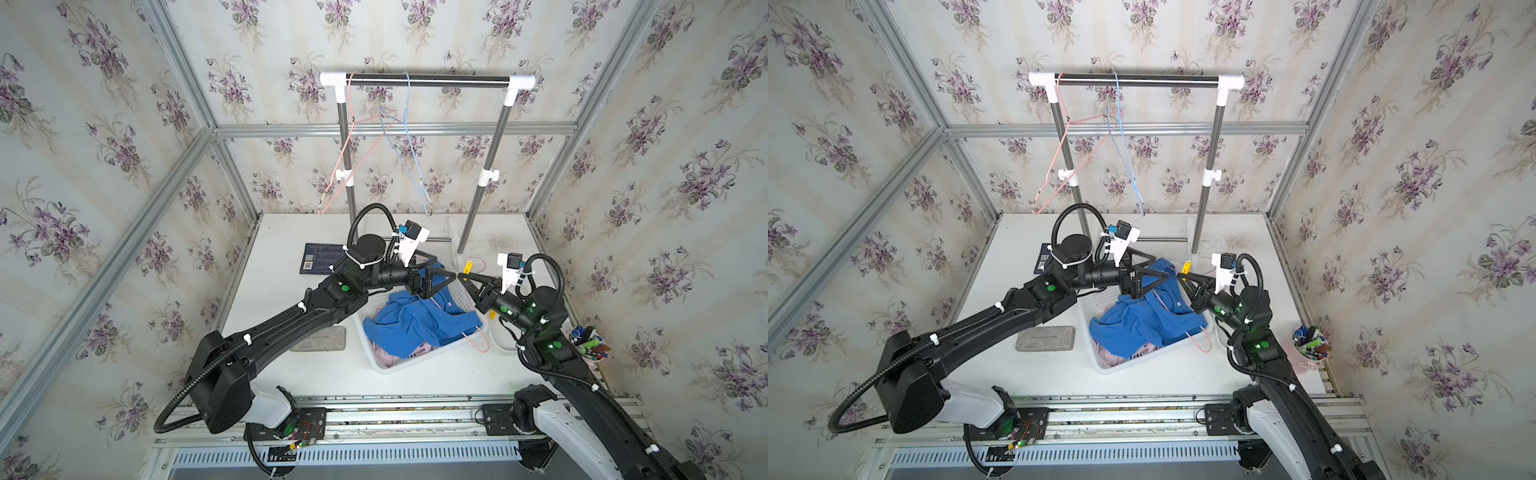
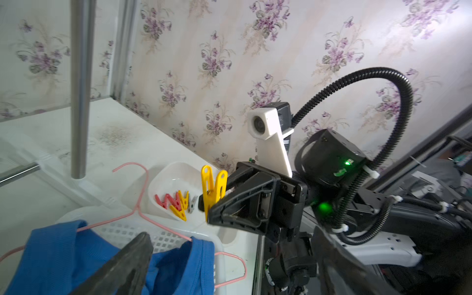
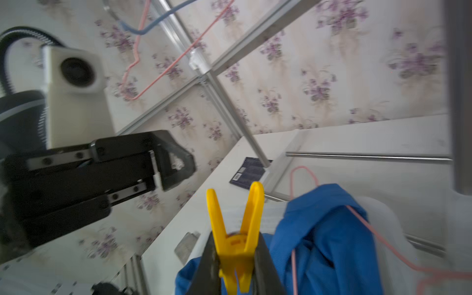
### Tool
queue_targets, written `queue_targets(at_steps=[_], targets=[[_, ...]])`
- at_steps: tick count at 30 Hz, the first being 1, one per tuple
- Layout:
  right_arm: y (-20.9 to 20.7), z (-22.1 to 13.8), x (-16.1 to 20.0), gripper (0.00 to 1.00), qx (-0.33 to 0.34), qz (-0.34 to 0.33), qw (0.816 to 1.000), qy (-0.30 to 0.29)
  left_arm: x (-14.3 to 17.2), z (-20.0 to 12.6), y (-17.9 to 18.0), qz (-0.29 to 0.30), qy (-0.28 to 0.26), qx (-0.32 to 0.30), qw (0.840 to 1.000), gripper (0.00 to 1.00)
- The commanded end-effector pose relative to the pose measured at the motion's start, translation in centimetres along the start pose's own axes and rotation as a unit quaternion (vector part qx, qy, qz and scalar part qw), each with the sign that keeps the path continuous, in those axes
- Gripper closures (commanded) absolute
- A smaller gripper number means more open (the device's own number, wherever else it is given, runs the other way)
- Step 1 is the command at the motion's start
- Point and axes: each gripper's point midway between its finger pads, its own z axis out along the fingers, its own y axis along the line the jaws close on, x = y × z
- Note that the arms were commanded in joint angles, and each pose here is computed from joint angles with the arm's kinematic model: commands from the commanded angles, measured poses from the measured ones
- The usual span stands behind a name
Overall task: Remove the clothespins securing tank tops to the hanger
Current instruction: Place the clothespin in the storage box.
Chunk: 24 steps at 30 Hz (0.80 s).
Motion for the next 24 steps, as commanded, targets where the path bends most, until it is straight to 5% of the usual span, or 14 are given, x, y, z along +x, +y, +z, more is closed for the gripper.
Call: queue_targets(at_steps=[1, 7, 13, 17, 24], targets=[[-7.6, -2.1, 2.1, 1.0, 0.203, 0.029, 0.978, 0.025, -0.1, -0.2, 1.8, -0.011, -0.013, -0.05, 0.999, 0.01], [-13.9, -5.1, 6.0, 1.0, 0.314, 0.126, 0.937, 0.083, 1.1, 1.4, 1.5, -0.046, 0.005, -0.026, 0.999, 0.01], [-19.0, -7.9, 8.5, 1.0, 0.38, 0.188, 0.902, 0.079, 3.5, 5.1, 1.0, -0.095, 0.037, -0.026, 0.994, 0.01], [-20.3, -8.0, 9.1, 1.0, 0.399, 0.19, 0.894, 0.079, 6.0, 7.1, 3.1, -0.169, 0.072, -0.07, 0.98, 0.01], [-21.5, -8.2, 10.0, 0.89, 0.414, 0.187, 0.887, 0.082, 9.3, 9.2, 3.8, -0.199, 0.108, -0.129, 0.965, 0.01]])
